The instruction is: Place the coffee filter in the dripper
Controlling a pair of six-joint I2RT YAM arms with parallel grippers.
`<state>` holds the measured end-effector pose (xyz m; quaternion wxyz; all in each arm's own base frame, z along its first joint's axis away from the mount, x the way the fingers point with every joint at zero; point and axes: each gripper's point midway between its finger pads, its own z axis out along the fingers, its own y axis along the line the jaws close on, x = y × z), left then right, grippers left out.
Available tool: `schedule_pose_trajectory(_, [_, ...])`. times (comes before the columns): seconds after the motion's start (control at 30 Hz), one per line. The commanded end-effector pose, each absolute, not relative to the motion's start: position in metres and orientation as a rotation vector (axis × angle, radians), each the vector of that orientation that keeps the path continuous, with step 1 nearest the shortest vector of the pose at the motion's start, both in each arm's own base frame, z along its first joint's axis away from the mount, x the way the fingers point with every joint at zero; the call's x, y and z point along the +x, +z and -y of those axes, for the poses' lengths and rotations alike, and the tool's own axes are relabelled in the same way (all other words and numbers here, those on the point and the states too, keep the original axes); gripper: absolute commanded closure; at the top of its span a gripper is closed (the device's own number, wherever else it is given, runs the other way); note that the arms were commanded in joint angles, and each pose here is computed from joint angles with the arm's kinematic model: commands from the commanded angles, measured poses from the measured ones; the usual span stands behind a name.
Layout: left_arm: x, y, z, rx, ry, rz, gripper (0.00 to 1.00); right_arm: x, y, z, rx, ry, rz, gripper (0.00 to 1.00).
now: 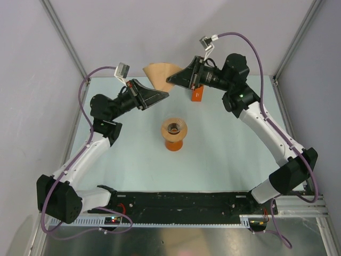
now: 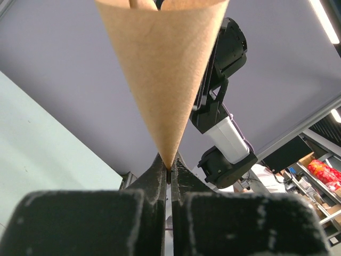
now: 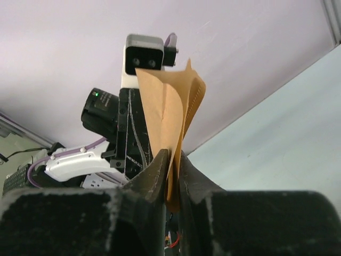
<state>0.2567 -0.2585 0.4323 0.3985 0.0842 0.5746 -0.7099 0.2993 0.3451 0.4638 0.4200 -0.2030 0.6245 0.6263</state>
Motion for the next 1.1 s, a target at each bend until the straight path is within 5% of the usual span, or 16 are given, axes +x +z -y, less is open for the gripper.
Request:
schedule_pose_trajectory(0.0, [0.251, 0.437, 0.259, 0.249, -1.798, -1.412, 1.00, 0.304, 0.509, -0.329, -0.502, 1.553, -1.423, 0.88])
schedule_pose_trajectory(0.27, [0.249, 0.434, 0.260, 0.255, -1.798, -1.416, 1.00, 0.314, 0.532, -0.309, -0.471, 1.533, -1.370, 0.99])
schedule_pose_trajectory(0.37, [0.248, 0.438, 0.259, 0.262, -1.797, -1.405, 1.00, 0.317, 0.539, -0.300, -0.455, 1.528, -1.359, 0.94])
schedule_pose_trajectory(0.5, [0.244, 0.453, 0.258, 0.297, -1.788, -1.364, 1.00, 0.310, 0.536, -0.294, -0.462, 1.552, -1.357, 0.37])
schedule_pose_trajectory(0.6, [0.242, 0.460, 0.257, 0.308, -1.788, -1.343, 1.00, 0.297, 0.527, -0.293, -0.480, 1.595, -1.348, 0.13])
schedule_pose_trajectory(0.67, [0.242, 0.461, 0.257, 0.308, -1.788, -1.339, 1.00, 0.291, 0.523, -0.297, -0.492, 1.617, -1.347, 0.08])
schedule_pose_trajectory(1.07, [0.243, 0.461, 0.256, 0.285, -1.801, -1.337, 1.00, 0.283, 0.493, -0.339, -0.547, 1.663, -1.418, 0.28])
